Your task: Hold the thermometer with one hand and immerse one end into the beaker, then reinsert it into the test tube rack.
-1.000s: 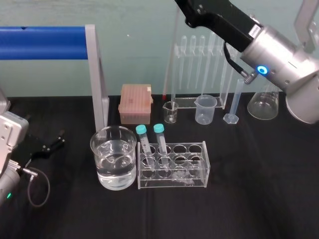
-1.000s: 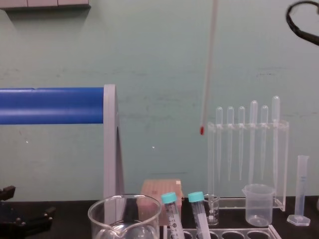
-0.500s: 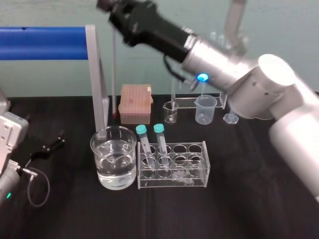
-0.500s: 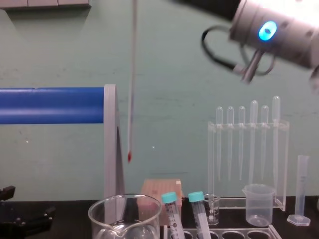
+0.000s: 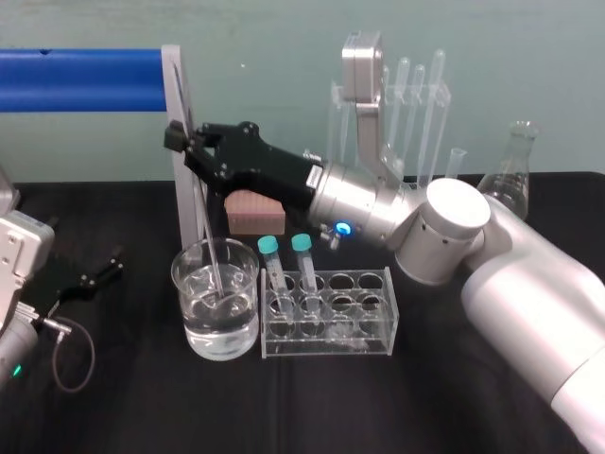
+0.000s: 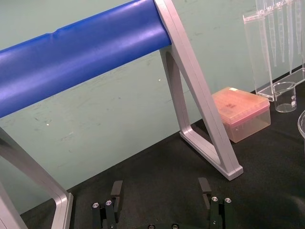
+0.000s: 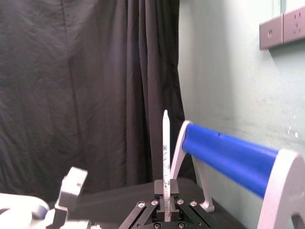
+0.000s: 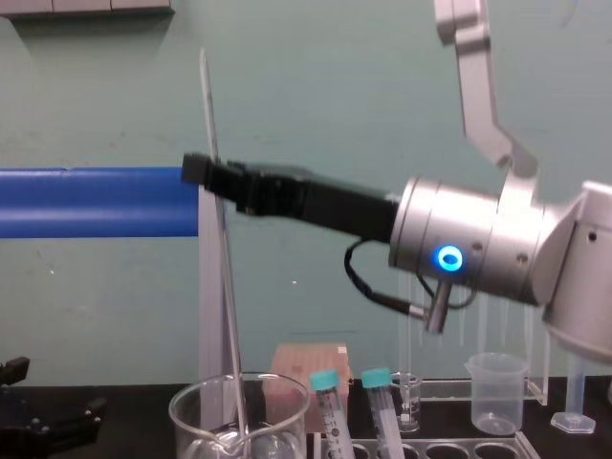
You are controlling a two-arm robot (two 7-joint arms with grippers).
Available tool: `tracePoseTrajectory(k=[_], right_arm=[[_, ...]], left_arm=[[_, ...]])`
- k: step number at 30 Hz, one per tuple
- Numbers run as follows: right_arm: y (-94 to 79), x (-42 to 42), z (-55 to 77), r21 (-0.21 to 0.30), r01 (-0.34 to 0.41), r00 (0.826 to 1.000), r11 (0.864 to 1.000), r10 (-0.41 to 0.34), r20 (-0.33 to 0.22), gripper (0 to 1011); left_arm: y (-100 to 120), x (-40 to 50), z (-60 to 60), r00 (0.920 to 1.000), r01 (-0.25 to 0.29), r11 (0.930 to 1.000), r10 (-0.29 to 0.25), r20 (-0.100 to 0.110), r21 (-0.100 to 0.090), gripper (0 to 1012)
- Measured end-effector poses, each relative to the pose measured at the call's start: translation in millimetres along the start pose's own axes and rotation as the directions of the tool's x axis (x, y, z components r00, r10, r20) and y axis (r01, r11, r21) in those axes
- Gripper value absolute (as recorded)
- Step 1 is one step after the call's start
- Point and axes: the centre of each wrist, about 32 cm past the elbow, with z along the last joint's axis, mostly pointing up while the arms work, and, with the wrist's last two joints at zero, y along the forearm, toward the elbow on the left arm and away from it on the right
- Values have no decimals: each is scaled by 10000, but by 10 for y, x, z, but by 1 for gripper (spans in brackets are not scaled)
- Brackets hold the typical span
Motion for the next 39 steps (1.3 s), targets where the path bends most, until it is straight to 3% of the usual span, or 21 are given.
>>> tracePoseTrajectory(k=[4,13,39], right_arm=[[-27,-9,-136,-146,17,9999,9999,-19,-150,59],[-55,-35,-260,-384,5,10000,9993,-9,-99,59],[-89,-79,-297,-467,85,10000,9989,-86,-10,59]], left_arm=[[0,0,0,10000,0,10000,0,0,0,1008],[0,0,0,10000,0,10000,0,0,1,1008],[0,0,0,10000,0,10000,0,-1,0,1008]])
